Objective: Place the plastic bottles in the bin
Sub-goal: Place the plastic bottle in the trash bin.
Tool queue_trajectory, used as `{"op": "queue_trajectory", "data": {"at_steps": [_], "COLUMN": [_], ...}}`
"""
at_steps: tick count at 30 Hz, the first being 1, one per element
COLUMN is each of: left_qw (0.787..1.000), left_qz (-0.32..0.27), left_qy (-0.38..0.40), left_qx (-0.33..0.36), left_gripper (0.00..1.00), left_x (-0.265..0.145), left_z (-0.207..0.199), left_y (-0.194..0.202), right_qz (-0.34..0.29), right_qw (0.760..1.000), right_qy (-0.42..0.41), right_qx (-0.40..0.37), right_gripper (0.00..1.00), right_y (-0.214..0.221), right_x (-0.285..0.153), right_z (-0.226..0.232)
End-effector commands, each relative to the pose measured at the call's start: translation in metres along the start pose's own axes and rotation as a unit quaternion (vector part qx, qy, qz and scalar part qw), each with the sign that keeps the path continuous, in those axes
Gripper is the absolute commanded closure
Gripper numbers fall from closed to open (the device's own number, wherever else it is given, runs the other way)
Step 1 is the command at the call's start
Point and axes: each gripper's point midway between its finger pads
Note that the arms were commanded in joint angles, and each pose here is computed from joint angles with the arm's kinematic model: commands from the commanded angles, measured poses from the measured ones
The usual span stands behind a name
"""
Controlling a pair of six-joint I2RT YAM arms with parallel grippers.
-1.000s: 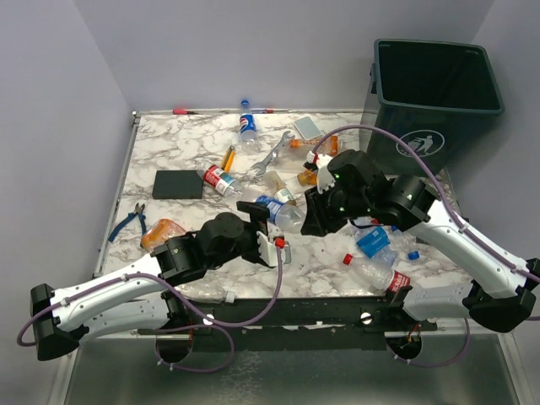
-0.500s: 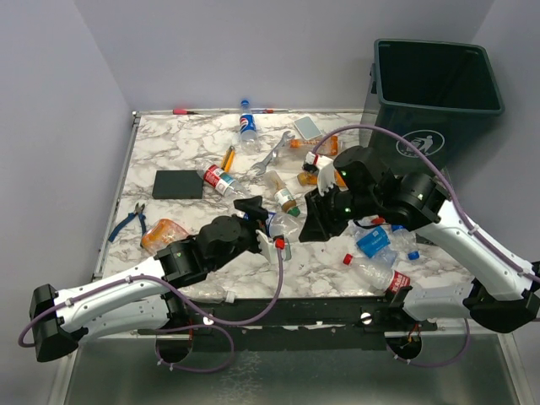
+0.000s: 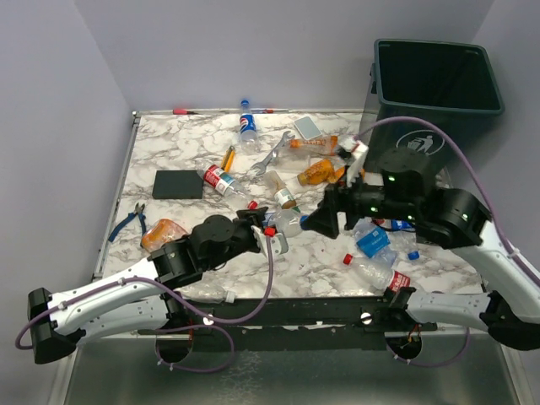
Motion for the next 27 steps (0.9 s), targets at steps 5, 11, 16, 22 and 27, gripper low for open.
{"op": "queue_trajectory", "data": {"at_steps": [5, 11, 16, 22, 27], "left_qw": [0.910, 0.827, 0.825, 0.826, 0.828], "left_qz": [-0.088, -0.135, -0.150, -0.147, -0.145], "left_qy": [0.191, 0.257, 0.254, 0.253, 0.251], "left_qx": [-0.356, -0.481, -0.482, -0.481, -0.480], "left_gripper": [0.74, 0.74, 0.76, 0.76, 0.76], "left_x": [0.008, 0.008, 0.004, 0.006, 0.005], "left_z": [-0.078, -0.095, -0.089, -0.090, -0.091], "left_y": [-0.072, -0.106, -0.114, -0.112, -0.110], "right_qz": [-0.361, -0.375, -0.360, -0.355, -0.335], "right_qw": [0.932, 0.926, 0.931, 0.934, 0.941], "right_qy": [0.038, 0.038, 0.038, 0.029, 0.029], "right_qx": [0.004, 0.025, 0.037, 0.039, 0.036], "right_gripper": [0.23, 0.21, 0.21, 0.26, 0.45], "right_y": [-0.072, -0.067, -0.067, -0.074, -0.074], "right_x": [-0.069, -0.056, -0.038, -0.021, -0.009], "right_z": [-0.007, -0.014, -0.017, -0.017, -0.018]}}
Point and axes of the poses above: each gripper's point midway between its finger pads, its own x axis out along the fingers, its own z axis along the line the jaws close on, y = z × x, and after that the axes turned 11 degrees about -x, right-handed
